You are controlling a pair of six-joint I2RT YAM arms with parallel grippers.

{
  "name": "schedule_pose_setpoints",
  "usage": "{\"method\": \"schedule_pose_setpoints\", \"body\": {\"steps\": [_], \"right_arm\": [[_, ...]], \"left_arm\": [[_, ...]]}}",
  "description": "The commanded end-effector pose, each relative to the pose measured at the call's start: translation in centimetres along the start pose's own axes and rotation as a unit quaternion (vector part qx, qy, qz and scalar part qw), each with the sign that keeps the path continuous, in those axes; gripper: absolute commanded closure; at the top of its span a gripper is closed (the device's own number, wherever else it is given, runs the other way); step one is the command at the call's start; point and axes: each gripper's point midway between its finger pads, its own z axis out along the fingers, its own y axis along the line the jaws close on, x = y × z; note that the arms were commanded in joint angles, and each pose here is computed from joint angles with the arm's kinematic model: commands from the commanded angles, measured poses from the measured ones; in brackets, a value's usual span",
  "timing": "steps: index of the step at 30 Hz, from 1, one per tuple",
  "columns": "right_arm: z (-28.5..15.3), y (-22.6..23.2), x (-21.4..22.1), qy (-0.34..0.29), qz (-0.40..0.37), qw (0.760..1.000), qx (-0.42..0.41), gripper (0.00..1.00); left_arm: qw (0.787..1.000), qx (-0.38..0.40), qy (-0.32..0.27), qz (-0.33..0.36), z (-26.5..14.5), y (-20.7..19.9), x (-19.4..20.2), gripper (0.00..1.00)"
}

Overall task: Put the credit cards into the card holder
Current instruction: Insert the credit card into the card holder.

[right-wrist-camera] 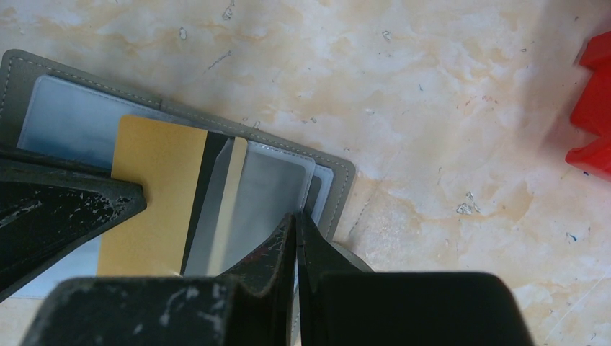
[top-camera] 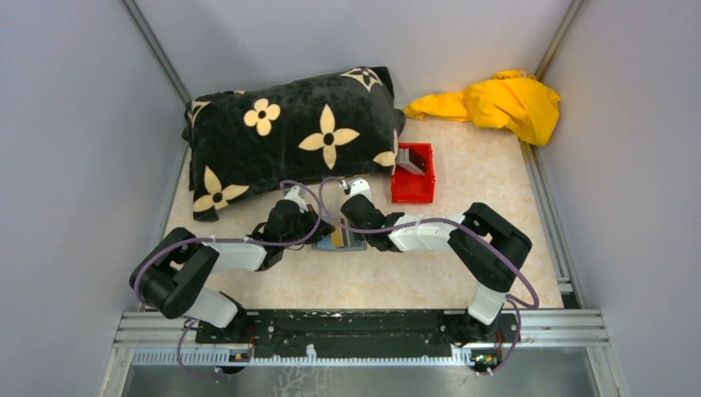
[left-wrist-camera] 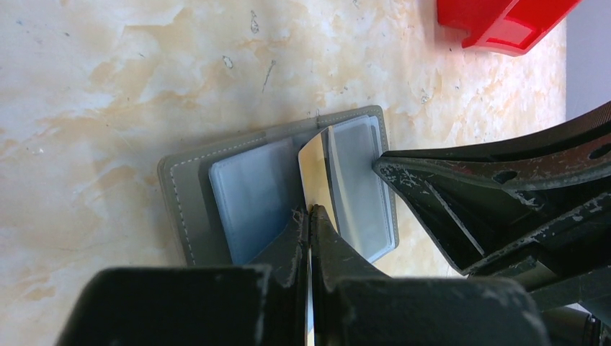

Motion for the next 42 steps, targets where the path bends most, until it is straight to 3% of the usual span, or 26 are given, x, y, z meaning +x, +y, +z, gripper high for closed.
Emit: {"method": "schedule_pose_setpoints", "body": {"steps": [1,42], "right_arm": [[0.3,0.2,0.5,0.005,0.008,1.0,-0.002,0.97],[0.5,0.2,0.7,0.007,0.009,1.0,-0.002,0.97]], "left_arm": [[0.998,-0.048,0.047,0.006,-1.1,2.7,3.0,1.0],[0.993,-0.044,0.107,-0.001,-0.7,2.7,5.4,1.0]]}}
